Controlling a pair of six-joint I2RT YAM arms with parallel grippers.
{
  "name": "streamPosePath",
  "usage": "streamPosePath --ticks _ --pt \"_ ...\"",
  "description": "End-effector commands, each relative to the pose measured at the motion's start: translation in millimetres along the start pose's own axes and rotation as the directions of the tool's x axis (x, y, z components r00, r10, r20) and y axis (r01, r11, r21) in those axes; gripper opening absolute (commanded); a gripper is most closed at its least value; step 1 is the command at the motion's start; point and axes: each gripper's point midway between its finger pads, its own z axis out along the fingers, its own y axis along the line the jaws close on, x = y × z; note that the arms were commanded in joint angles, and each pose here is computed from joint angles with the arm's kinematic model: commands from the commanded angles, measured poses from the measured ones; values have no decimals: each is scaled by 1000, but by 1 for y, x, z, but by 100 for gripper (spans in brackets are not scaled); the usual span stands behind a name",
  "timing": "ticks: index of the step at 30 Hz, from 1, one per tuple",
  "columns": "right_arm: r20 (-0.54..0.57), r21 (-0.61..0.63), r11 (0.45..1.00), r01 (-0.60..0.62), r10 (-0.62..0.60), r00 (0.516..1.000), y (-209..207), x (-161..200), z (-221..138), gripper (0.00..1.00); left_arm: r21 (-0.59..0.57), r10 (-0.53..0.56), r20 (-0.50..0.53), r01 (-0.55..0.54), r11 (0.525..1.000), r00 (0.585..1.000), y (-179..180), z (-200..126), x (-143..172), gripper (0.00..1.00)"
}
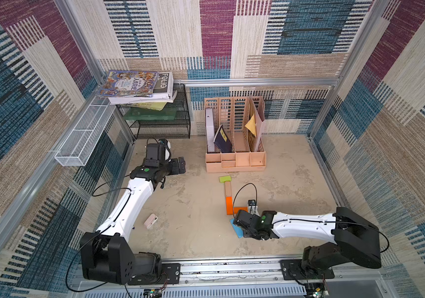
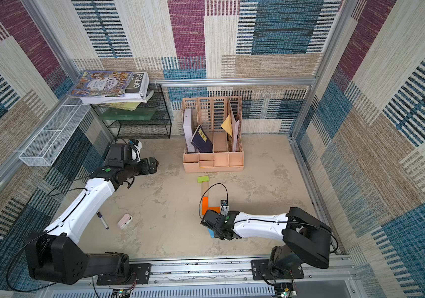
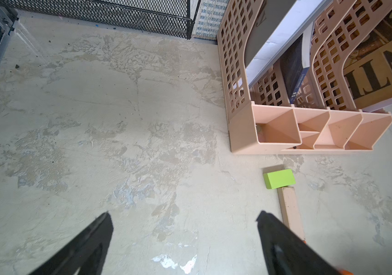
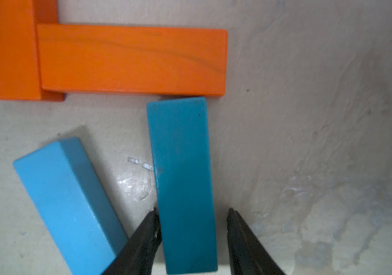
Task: Assemble a giraffe with building blocks
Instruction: Adjust the building block at the center of the board.
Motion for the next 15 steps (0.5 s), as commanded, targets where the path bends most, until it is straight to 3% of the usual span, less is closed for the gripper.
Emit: streamPosePath --ticks 1,15 --pt "-12 37 999 6 -5 1000 -10 4 0 50 -3 10 7 -10 1000 1000 0 -1 -1 99" --pt "-18 30 1000 9 -8 1000 -8 9 -1 43 -5 9 5 -9 1000 1000 1 -1 -1 99"
